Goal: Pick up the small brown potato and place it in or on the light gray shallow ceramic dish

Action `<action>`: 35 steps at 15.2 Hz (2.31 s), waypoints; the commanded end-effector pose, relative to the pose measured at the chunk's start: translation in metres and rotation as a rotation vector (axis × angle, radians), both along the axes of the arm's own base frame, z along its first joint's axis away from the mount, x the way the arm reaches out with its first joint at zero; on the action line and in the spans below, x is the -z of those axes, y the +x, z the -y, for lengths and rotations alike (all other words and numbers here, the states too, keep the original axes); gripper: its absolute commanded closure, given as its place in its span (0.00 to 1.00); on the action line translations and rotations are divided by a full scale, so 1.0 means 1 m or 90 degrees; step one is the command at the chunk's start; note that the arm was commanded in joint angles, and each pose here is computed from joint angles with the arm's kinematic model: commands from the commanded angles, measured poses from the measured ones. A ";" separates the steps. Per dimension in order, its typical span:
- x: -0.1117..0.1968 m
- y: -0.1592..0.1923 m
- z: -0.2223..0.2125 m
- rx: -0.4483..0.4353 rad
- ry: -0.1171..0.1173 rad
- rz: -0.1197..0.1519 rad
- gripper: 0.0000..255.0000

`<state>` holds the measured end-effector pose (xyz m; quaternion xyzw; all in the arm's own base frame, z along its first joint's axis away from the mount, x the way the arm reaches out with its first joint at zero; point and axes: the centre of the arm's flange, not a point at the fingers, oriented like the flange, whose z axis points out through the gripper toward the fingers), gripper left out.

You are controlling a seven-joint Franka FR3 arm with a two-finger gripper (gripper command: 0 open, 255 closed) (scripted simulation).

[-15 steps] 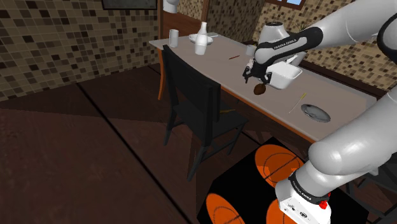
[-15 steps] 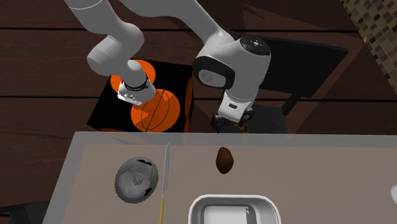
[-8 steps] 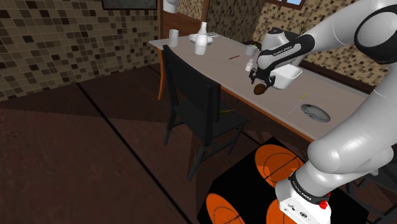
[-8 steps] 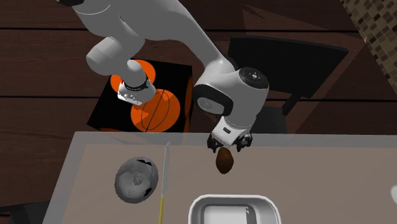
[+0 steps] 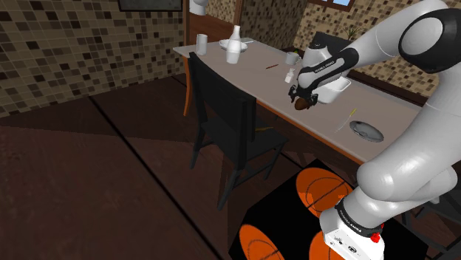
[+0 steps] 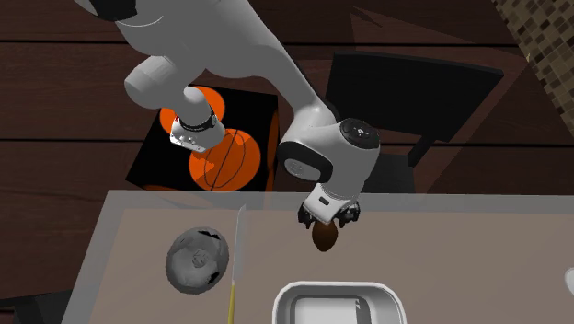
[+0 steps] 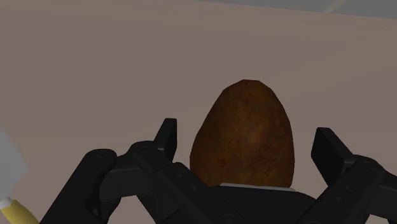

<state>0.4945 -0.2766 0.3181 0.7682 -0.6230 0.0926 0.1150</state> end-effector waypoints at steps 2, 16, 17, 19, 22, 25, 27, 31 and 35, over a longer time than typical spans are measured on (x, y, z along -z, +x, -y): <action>0.002 0.000 0.001 0.000 0.000 0.000 0.00; 0.002 0.000 0.001 0.000 0.000 0.000 1.00; -0.003 0.000 0.001 0.000 0.000 0.000 1.00; -0.014 0.000 0.001 0.000 0.000 0.000 1.00; -0.030 0.000 0.001 0.000 0.000 0.000 1.00; -0.046 0.000 0.001 0.000 0.000 0.000 1.00; -0.056 0.000 0.001 0.000 0.000 0.000 1.00; -0.077 0.000 0.001 0.000 0.000 0.000 1.00; -0.098 0.000 0.001 0.000 0.000 0.000 1.00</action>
